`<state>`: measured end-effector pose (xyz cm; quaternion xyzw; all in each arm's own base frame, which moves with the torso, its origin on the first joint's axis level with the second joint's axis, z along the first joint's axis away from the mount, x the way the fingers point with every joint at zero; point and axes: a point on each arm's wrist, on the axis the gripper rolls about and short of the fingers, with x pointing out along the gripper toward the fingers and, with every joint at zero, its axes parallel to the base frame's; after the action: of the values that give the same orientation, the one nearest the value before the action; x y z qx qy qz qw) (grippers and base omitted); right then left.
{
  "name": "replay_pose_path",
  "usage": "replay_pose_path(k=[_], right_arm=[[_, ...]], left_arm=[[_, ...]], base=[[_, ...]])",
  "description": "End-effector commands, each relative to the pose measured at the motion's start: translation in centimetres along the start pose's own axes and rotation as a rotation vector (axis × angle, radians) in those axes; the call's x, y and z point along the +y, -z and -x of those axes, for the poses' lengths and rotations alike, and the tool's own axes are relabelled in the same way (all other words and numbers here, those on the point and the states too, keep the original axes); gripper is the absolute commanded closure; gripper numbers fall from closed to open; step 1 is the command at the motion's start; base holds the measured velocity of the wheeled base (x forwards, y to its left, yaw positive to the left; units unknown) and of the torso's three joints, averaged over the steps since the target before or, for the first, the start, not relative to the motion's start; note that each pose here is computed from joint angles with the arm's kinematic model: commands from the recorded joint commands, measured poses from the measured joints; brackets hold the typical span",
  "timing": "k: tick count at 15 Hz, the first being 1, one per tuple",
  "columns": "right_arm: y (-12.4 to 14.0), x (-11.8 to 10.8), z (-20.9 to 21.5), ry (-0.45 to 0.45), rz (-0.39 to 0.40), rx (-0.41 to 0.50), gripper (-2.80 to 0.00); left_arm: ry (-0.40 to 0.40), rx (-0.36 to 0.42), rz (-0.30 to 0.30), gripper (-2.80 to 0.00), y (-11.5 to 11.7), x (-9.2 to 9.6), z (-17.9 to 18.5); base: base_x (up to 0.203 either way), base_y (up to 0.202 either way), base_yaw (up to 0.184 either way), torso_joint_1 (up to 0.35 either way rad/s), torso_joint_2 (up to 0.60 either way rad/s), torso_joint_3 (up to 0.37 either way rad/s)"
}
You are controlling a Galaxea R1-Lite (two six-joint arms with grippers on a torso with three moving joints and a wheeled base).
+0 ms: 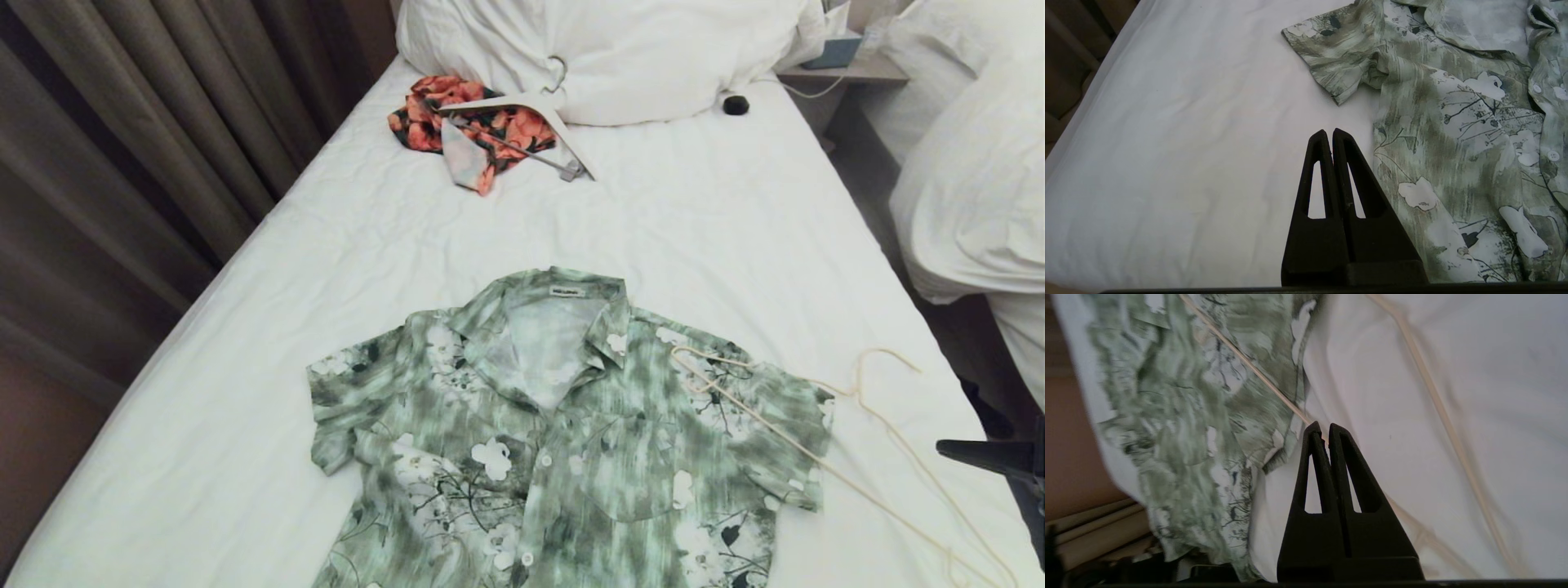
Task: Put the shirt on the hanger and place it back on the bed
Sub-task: Lift the shirt and hanger
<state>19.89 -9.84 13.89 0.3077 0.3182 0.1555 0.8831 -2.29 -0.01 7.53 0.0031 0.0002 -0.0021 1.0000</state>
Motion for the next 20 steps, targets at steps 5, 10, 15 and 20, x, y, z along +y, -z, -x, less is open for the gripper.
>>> replay_pose_path(k=[5,10,15,20], right_arm=[[-3.0,-5.3,-2.6,-0.161,-0.095,0.072,0.0],[-4.9,-7.9,-3.3,-0.195,-0.236,0.192,0.0],[-4.8,-9.2,-4.4,-0.233,-0.208,0.276,-2.8],[-4.4,-9.1,-6.8,-0.28,-0.167,0.306,-2.8]], left_arm=[[0.0,0.002,0.0,0.0,0.0,0.0,0.0],[0.0,0.001,0.0,0.0,0.0,0.0,0.0],[0.0,0.003,0.0,0.0,0.0,0.0,0.0],[0.0,0.003,0.0,0.0,0.0,0.0,0.0]], base=[[0.0,0.0,0.0,0.0,0.0,0.0],[0.0,0.0,0.0,0.0,0.0,0.0],[0.0,0.0,0.0,0.0,0.0,0.0],[0.0,0.0,0.0,0.0,0.0,0.0]])
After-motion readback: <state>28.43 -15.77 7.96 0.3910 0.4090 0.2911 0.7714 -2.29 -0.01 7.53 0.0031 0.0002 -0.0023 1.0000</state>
